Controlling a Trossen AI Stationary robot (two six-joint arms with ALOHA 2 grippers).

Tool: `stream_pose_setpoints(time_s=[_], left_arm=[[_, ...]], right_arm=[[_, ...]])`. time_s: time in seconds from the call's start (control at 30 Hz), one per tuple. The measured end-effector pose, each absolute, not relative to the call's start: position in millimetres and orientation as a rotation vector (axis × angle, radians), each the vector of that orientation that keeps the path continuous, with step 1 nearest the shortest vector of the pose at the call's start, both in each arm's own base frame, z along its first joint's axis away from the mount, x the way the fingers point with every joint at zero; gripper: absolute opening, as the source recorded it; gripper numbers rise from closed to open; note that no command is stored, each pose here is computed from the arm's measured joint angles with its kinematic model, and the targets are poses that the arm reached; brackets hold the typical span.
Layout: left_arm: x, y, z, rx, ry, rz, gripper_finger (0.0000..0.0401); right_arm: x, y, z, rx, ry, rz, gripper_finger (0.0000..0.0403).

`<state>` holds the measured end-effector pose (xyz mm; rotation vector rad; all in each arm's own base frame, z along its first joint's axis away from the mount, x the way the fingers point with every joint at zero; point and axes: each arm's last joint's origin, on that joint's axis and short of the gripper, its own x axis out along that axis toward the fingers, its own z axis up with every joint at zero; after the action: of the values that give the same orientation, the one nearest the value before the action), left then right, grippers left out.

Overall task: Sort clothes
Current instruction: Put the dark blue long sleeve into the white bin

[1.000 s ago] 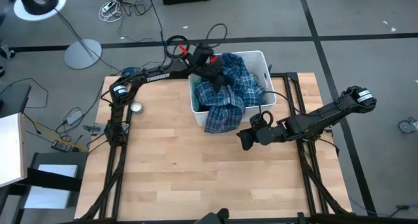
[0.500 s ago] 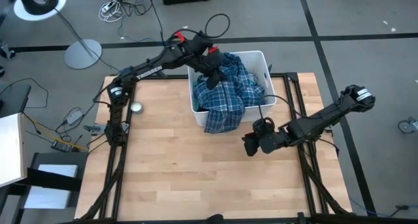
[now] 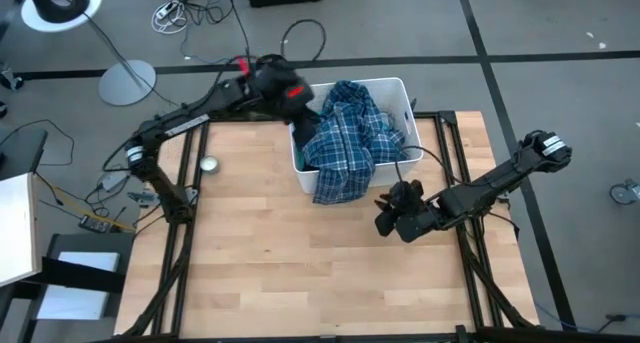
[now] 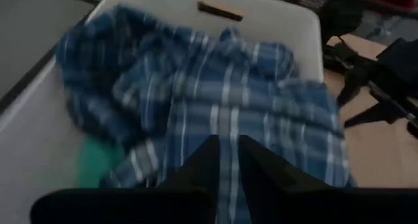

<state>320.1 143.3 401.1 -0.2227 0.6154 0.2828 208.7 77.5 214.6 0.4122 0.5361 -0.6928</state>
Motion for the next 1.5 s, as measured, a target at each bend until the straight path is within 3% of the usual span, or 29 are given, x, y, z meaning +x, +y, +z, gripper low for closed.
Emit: stream_pose_setpoints(time_s=[0.43,0.57,0.7,0.83,1.13,1.37,1.5], left_arm=[[213,68,318,-0.412,0.289,0.329,0.0042],[189,53,295,-0.478,0.303,0.322,0.0042],[171,44,282,-0.543,0.279,0.315,0.0042],[162,41,276,-0.552,0.295,0.313,0.0042],[157,40,276,-0.471,0.322,0.287,0.0042],[156,39,272,-0.406,0.378,0.283,0.0041],[155,39,270,-0.398,0.402,0.284,0.0041]], right_arm=[[254,80,160,0.257,0.56,-0.769,0.0115],[267,72,147,0.206,0.584,-0.765,0.0113],[278,58,146,0.266,0.571,-0.753,0.0079],[290,50,164,0.355,0.472,-0.66,0.001],[310,50,252,0.295,0.209,-0.563,0.0002],[310,46,286,0.233,0.392,-0.642,0.0001],[309,50,316,0.187,0.351,-0.71,0.0001]])
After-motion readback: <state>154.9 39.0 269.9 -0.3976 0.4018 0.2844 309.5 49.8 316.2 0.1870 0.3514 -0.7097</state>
